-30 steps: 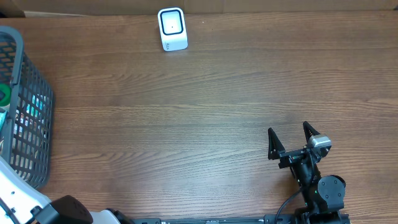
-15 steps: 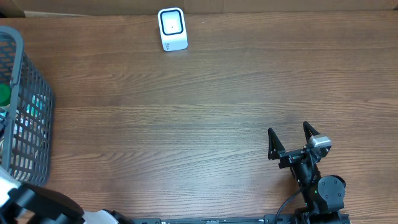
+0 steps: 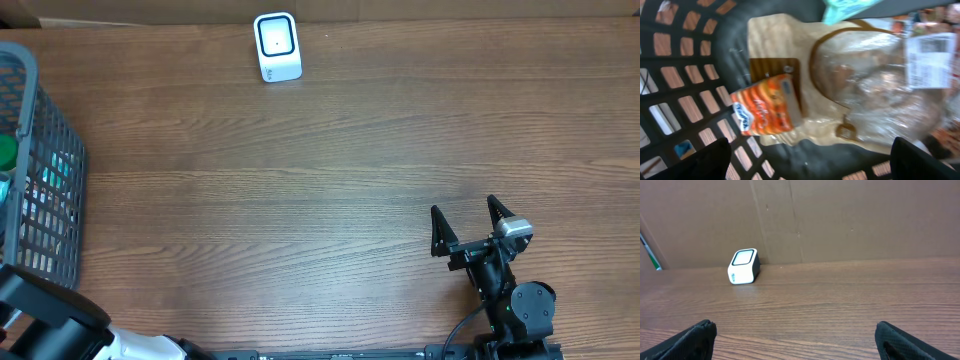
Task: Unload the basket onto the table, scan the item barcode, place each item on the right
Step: 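Close the left gripper on the orange snack box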
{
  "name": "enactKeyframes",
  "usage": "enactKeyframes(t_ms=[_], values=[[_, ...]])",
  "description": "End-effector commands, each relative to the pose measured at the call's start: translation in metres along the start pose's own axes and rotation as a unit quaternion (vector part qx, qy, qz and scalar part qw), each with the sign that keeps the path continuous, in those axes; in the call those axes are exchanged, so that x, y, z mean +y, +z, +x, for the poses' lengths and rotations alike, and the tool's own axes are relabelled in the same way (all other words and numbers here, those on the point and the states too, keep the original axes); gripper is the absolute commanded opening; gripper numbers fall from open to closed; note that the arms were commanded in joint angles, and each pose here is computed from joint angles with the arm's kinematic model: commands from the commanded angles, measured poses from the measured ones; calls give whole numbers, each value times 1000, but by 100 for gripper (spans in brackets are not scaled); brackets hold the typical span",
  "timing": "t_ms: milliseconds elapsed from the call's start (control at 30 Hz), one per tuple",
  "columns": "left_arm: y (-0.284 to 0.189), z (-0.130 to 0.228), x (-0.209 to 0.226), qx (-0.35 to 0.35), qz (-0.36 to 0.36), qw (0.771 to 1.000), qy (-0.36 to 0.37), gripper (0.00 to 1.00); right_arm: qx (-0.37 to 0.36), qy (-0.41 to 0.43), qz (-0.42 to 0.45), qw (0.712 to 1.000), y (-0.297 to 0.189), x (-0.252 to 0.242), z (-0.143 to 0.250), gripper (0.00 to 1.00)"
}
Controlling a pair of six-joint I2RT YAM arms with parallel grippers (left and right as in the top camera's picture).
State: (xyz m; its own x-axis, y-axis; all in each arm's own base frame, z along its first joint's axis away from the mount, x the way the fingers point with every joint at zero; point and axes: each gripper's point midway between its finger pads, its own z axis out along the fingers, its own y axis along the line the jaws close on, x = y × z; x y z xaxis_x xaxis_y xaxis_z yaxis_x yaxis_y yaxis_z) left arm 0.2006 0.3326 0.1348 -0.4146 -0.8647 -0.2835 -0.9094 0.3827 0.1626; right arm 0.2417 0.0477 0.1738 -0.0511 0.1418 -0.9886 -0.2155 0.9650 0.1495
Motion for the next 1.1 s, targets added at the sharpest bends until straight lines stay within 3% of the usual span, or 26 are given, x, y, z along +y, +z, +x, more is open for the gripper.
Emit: enactKeyframes(t_ms=[0, 733, 1067], values=[[15, 5, 16, 18, -23, 999, -28, 85, -3, 1, 3, 1000, 0, -2, 2, 100], [23, -1, 23, 8, -31, 999, -43, 86, -3, 1, 2, 1000, 0, -1, 2, 100], [61, 22, 24, 14, -47, 998, -38, 89, -3, 1, 2, 1000, 0, -1, 2, 100]])
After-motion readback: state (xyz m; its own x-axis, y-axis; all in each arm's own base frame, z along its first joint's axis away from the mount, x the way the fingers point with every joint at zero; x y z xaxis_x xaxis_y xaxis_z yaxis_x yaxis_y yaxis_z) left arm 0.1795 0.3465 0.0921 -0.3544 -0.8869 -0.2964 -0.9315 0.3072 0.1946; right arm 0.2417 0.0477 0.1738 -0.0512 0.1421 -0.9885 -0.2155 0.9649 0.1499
